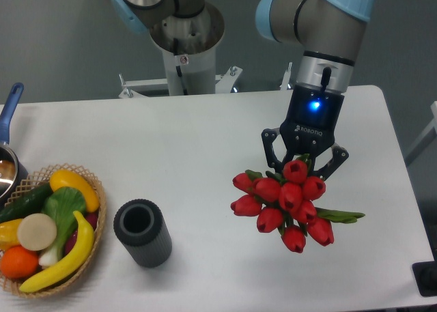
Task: Insert the flowers into the vase
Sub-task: 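Hold the red tulip bunch in the gripper and begin moving toward the vase, then carry the tulips over the black vase, tilting stems downward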
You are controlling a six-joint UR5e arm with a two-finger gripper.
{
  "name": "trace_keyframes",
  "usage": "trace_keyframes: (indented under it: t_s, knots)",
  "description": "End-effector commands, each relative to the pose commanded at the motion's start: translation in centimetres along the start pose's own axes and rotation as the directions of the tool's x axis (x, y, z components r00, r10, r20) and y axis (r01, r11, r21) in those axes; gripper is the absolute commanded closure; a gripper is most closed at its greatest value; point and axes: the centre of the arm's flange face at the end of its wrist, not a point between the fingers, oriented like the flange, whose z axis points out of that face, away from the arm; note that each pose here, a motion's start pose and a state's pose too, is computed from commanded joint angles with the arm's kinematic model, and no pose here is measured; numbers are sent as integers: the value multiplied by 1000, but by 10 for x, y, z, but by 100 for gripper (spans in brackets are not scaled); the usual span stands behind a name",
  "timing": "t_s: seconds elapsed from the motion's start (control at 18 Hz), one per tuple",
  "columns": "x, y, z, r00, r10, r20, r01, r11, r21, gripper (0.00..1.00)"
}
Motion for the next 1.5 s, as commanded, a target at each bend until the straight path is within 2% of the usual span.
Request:
trace_keyframes:
  t_s: [0.67, 1.06, 1.22, 1.5]
  knots:
    - [1, 0, 5, 1000, 9, 2, -9, 1000, 5, 63]
    - [11, -7, 36, 999, 39, -34, -38, 999, 4, 63]
    - [37, -27, 60, 992, 120, -48, -118, 992, 46, 63]
    - [70, -57, 64, 977, 179, -115, -165, 978, 125, 63]
